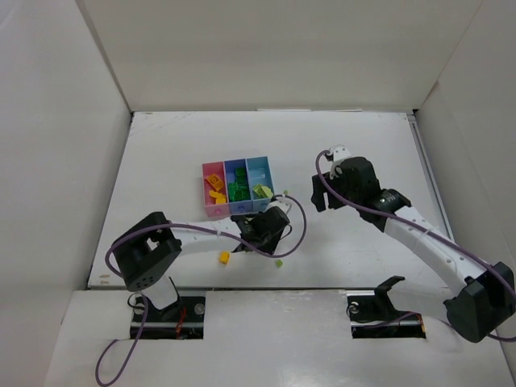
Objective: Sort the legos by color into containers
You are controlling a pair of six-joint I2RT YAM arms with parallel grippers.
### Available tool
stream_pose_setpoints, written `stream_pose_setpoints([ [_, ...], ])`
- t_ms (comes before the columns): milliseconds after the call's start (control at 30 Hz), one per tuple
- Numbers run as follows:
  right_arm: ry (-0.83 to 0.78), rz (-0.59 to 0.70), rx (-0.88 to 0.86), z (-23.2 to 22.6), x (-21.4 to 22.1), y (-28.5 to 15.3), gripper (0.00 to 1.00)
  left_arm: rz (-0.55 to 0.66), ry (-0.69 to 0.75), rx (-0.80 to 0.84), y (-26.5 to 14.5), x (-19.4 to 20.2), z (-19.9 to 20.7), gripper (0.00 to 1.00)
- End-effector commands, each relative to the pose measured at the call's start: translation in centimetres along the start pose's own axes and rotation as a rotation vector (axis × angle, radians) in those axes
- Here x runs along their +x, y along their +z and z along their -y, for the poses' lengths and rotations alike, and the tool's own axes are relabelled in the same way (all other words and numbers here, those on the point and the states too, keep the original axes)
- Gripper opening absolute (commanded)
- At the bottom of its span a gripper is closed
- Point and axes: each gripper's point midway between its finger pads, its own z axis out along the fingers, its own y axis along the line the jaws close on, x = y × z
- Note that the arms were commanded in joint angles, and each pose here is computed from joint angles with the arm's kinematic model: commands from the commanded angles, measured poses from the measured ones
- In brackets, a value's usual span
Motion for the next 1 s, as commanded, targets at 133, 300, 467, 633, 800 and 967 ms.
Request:
stream_pose_setpoints([
  [133, 0.02, 0.049, 0.02, 0.4, -1.1, -0.8, 0.78, 0.201, -0.151, -0.121, -3.9, -7.6, -1.2, 0.26],
  [300, 0.026, 0.054, 0.045, 1.0, -1.1, -1.4, 0.78, 0.352, -0.215, -0.131, -7.0, -13.0, -2.5, 0.27],
  [467, 0.037, 0.056, 0.059, 1.7, -1.1, -1.6, 0.78, 0.452, -0.308, -0.12, -8.4, -17.8, -5.2, 0.29],
  [633, 0.037, 0.045, 0.061, 1.7, -0.8, -1.9, 0.79, 0.48, -0.322, -0.118, -6.6, -21.1, -7.5, 0.31],
  [800, 0.042, 0.038, 0.079, 2.2, -0.6, -1.9, 0.79, 0.452, -0.287, -0.161, -4.6, -21.6, -8.0, 0.41],
  [967, 0.031, 0.037, 0.047, 1.7, -0.1, -2.5, 0.79, 0.421, -0.318, -0.212, -2.4, -22.6, -10.3, 0.43],
])
